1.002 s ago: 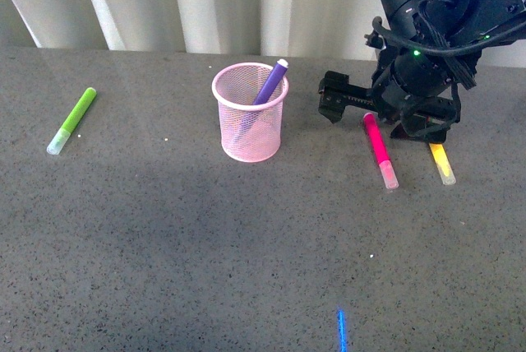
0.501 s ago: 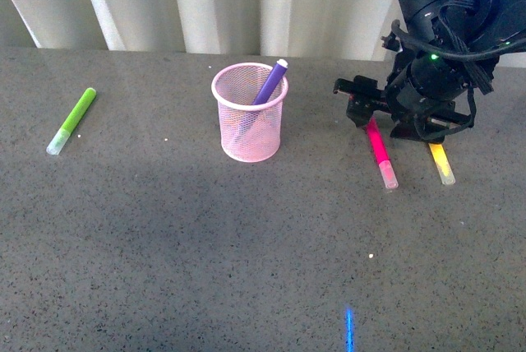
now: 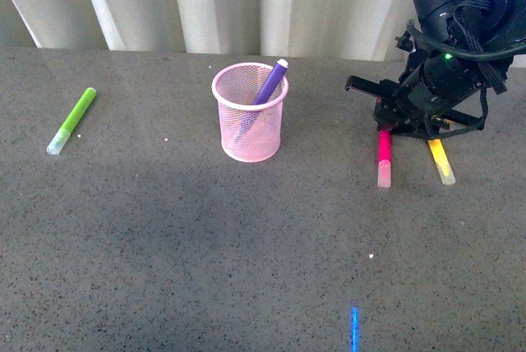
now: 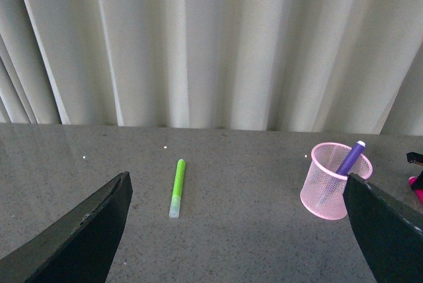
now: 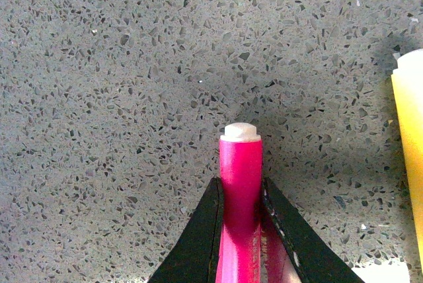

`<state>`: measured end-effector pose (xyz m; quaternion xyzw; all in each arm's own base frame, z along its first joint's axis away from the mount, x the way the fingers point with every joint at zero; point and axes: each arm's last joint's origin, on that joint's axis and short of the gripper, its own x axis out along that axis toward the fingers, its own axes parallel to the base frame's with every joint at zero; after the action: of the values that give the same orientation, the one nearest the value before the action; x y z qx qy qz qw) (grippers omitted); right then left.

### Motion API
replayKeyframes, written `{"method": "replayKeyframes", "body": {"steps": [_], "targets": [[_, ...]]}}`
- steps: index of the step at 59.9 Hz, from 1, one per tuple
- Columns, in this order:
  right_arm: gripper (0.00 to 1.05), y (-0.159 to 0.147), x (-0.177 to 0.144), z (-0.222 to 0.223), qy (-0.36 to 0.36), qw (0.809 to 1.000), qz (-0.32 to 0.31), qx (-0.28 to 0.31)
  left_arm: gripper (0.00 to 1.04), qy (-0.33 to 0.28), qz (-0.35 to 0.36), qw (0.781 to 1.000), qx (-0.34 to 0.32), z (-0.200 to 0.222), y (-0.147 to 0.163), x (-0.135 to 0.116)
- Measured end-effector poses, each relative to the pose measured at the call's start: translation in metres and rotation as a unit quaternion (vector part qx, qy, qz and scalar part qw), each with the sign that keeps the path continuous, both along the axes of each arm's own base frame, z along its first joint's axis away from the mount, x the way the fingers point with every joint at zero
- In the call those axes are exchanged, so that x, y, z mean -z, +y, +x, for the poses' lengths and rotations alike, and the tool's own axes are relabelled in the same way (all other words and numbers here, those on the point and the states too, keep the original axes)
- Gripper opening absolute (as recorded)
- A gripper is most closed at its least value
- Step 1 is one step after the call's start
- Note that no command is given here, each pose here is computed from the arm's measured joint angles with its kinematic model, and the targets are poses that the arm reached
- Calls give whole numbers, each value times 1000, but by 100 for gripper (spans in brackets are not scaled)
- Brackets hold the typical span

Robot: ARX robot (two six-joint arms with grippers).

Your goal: Insert purple and pink pens into pink cup

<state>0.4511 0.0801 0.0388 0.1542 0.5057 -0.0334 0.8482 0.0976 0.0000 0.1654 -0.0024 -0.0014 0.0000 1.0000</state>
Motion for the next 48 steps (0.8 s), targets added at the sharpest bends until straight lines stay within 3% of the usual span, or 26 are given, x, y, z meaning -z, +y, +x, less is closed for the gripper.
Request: {"method": "replayKeyframes", "body": {"steps": [13, 23, 29, 38, 48], "targets": [[11, -5, -10, -4, -41, 999, -4, 11, 98, 0, 0, 1000, 0, 0, 0, 0], [11, -11, -65, -10, -161, 987, 7, 18, 98, 0, 0, 1000, 0, 0, 0, 0], [11, -13, -125, -20, -265, 963, 39, 3, 98, 0, 0, 1000, 0, 0, 0, 0], [11, -8, -198, -51, -413, 907, 69, -47, 98, 0, 0, 1000, 0, 0, 0, 0], [11, 13, -203, -76, -494, 857, 65, -134, 98, 0, 0, 1000, 0, 0, 0, 0]]}}
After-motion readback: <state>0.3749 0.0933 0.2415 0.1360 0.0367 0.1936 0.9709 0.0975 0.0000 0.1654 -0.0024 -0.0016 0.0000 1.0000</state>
